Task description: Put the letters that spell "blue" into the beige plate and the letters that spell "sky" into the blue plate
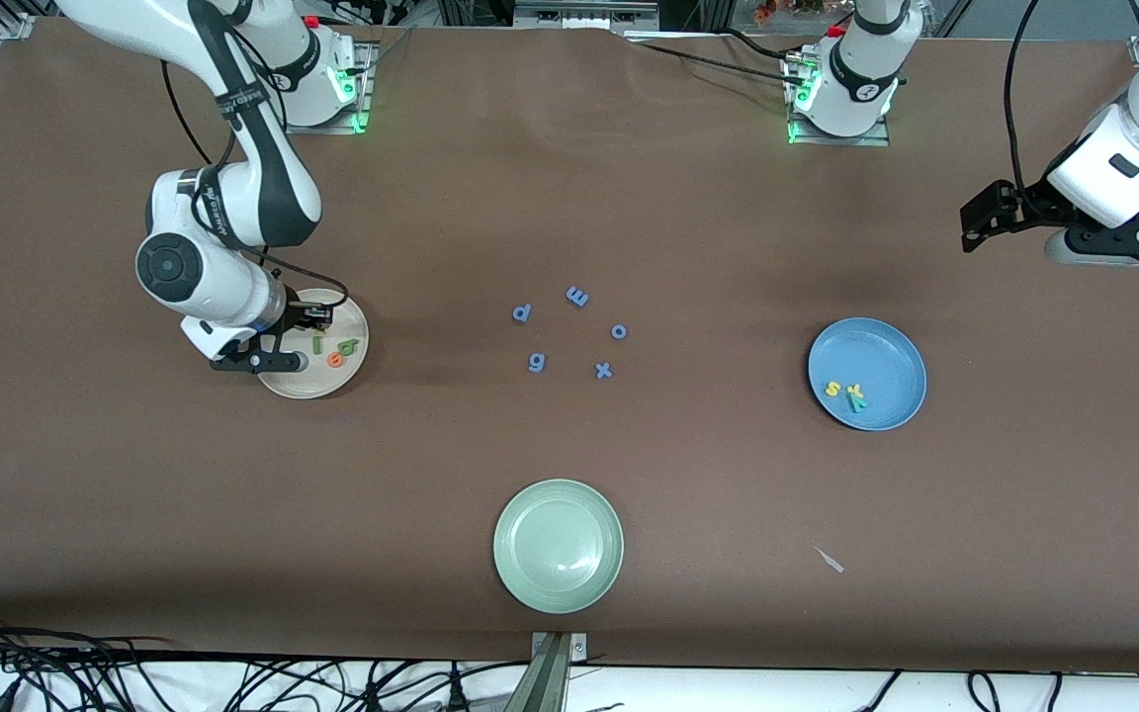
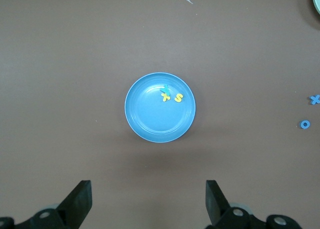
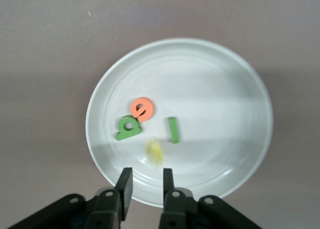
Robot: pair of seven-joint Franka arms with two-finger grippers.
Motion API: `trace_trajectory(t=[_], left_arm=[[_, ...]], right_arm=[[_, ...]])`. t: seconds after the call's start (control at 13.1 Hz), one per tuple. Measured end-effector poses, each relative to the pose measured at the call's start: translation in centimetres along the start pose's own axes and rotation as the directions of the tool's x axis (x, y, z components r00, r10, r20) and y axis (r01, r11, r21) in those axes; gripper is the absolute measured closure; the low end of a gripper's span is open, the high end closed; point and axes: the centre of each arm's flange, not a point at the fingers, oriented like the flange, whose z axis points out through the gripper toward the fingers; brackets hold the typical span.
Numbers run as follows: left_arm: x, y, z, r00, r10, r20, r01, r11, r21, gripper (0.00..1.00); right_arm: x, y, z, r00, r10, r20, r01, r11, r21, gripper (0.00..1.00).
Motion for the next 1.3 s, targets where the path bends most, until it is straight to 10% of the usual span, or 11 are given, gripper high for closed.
trace_trajectory(t=[0.46,1.3], left_arm=[[0.0,0.0,0.0,1.000,0.000,0.000,0.000,1.000,0.000,0.00],[0.0,0.0,0.0,1.000,0.000,0.000,0.000,1.000,0.000,0.00]], right_arm=[[2.0,-0.9,-7.9,0.999,0.004,0.033,-0.005,0.999,0.048,0.02],[0.9,0.2,-30.7,0.996,-0.076,-0.037,0.074,0.995,-0.064,0.00]])
